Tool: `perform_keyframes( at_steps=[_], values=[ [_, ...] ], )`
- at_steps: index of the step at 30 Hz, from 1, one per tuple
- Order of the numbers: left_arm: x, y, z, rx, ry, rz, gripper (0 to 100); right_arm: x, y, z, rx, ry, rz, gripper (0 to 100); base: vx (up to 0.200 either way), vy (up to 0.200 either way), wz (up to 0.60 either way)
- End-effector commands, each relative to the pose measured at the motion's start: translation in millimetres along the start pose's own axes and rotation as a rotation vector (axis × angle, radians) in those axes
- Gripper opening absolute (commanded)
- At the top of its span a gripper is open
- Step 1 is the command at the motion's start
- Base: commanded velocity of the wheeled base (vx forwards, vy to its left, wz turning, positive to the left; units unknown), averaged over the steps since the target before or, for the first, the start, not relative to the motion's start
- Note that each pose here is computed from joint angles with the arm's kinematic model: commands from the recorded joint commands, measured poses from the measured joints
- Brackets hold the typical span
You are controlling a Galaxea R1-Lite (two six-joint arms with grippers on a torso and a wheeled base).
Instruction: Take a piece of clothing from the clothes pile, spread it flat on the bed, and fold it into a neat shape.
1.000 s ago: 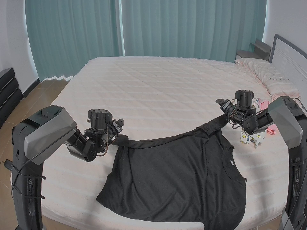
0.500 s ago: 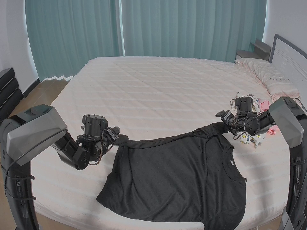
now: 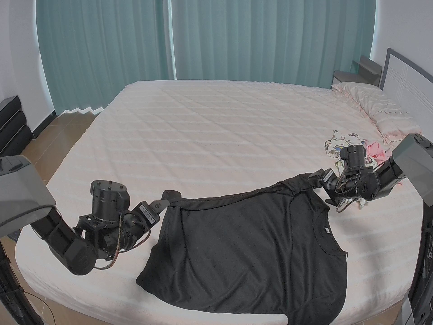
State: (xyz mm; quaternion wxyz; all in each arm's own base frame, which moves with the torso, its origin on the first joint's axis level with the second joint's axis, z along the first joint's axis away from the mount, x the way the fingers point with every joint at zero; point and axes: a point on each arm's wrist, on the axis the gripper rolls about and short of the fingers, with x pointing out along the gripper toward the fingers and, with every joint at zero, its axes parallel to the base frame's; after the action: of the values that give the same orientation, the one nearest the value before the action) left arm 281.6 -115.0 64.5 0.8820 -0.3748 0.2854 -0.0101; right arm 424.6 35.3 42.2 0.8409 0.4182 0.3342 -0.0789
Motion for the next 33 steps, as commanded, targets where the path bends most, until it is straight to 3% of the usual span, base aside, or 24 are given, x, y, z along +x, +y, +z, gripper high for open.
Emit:
perform_keyframes(
  at_steps=[1,5,11,17,23,33],
  values=[
    [-22.7,20.7,-16.8,-0.008,0.089,-0.016,100,-35.4,-1.7,-18.1,-0.012,0.026,0.010,100,0.000,0.000,0.00],
    [-28.7,39.6,-30.2,0.004,0.160,0.023,100,-56.7,-24.8,-44.9,-0.076,0.053,-0.003,100,0.000,0.000,0.00],
    [-14.3,66.6,-51.8,0.116,0.243,0.151,100,-82.4,-55.1,-66.5,-0.140,0.026,0.021,100,0.000,0.000,0.00],
    [-12.7,68.8,-53.4,0.113,0.245,0.161,100,-106.3,-78.5,-83.9,-0.135,0.008,0.058,100,0.000,0.000,0.00],
    [-14.7,73.8,-56.9,0.108,0.264,0.182,100,-116.9,-87.5,-93.6,-0.148,0.020,0.050,100,0.000,0.000,0.00],
    [-16.9,79.1,-56.8,0.106,0.270,0.201,100,-127.8,-87.5,-95.2,-0.154,0.016,0.058,100,-0.200,0.000,0.00]
  ],
)
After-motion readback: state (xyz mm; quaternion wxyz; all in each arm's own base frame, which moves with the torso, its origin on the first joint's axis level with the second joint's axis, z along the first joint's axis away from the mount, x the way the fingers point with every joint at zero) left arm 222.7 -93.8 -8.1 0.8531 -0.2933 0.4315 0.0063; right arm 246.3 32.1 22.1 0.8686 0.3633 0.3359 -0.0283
